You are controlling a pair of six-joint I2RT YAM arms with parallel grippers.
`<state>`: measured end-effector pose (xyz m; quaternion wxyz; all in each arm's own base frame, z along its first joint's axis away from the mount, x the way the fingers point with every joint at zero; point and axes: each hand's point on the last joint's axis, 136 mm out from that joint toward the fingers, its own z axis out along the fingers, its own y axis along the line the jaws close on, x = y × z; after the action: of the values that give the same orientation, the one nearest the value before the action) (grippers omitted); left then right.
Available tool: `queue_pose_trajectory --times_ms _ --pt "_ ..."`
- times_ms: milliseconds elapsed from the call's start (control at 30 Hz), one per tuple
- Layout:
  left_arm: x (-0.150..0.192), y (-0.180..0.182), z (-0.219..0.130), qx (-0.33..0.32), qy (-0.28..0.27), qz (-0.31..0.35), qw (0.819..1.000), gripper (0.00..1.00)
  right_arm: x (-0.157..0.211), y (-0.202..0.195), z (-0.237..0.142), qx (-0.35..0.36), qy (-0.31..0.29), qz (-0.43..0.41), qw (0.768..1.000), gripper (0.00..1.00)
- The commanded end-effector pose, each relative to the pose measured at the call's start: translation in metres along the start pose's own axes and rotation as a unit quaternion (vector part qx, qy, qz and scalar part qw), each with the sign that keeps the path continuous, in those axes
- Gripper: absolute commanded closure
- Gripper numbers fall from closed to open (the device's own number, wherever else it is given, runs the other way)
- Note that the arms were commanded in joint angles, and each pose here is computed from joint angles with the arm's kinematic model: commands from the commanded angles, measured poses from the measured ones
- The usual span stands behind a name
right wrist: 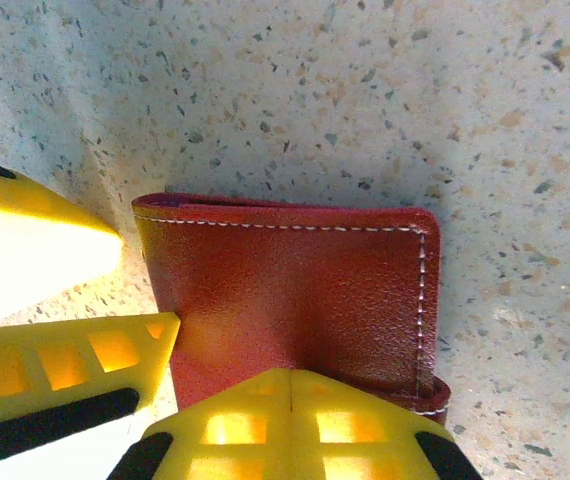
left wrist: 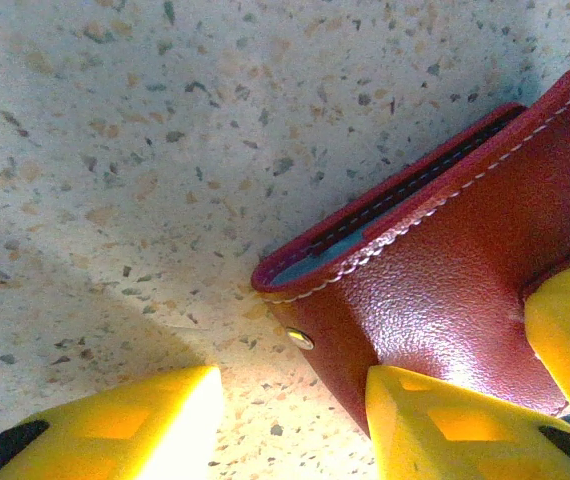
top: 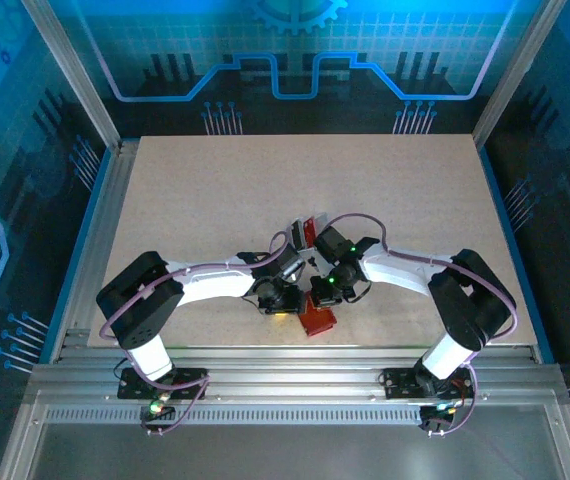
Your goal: Put the credit cards into the card holder
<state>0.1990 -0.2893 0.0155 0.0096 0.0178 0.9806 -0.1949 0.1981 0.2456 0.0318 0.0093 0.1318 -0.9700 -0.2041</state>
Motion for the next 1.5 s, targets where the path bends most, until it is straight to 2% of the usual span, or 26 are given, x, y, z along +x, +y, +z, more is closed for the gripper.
queue_pose_trajectory --times_ms 0,100,233,433,600,733,1000,1067,1200,1267,1467 --pt "0.008 0.009 0.022 -0.015 0.009 -0.004 1.0 0.55 0.013 0.001 -0.001 0.012 0.014 -0.011 1.0 0.96" --pt "0.005 0.006 0.016 -0.003 0.008 -0.008 1.0 0.55 -0.004 0.018 -0.027 -0.003 -0.022 -0.028 0.999 0.75" --pt "-0.001 -0.003 0.001 0.045 0.002 -0.017 0.999 0.54 -0.016 0.019 -0.056 -0.014 -0.056 -0.028 0.998 0.58" --pt "-0.005 -0.019 -0.025 0.13 -0.004 -0.029 0.991 0.51 -0.008 -0.013 -0.05 -0.019 -0.037 0.01 0.999 0.54" --pt "-0.005 -0.026 -0.021 0.157 0.006 -0.047 0.986 0.49 -0.007 -0.016 -0.038 -0.042 -0.03 0.022 0.998 0.5" --pt "-0.006 -0.028 -0.009 0.168 0.015 -0.059 0.984 0.49 0.0 -0.019 -0.023 -0.052 -0.014 0.03 0.998 0.49" --pt "-0.004 -0.014 0.008 0.145 0.021 -0.074 0.986 0.53 0.01 -0.021 0.003 -0.061 0.015 0.039 0.997 0.52" --pt "-0.004 -0.014 0.011 0.144 0.023 -0.074 0.987 0.54 0.011 -0.017 0.007 -0.065 0.019 0.036 0.997 0.55" --pt "-0.011 -0.015 0.015 0.144 0.02 -0.077 0.986 0.6 0.004 -0.006 0.005 -0.084 0.007 0.029 0.996 0.71" --pt "-0.022 -0.014 0.014 0.142 0.01 -0.083 0.986 0.63 -0.002 -0.004 0.002 -0.083 -0.002 0.029 0.996 0.75" --pt "-0.06 -0.005 0.005 0.134 -0.021 -0.093 0.986 0.67 -0.019 -0.004 0.006 -0.073 -0.02 0.045 0.996 0.76"
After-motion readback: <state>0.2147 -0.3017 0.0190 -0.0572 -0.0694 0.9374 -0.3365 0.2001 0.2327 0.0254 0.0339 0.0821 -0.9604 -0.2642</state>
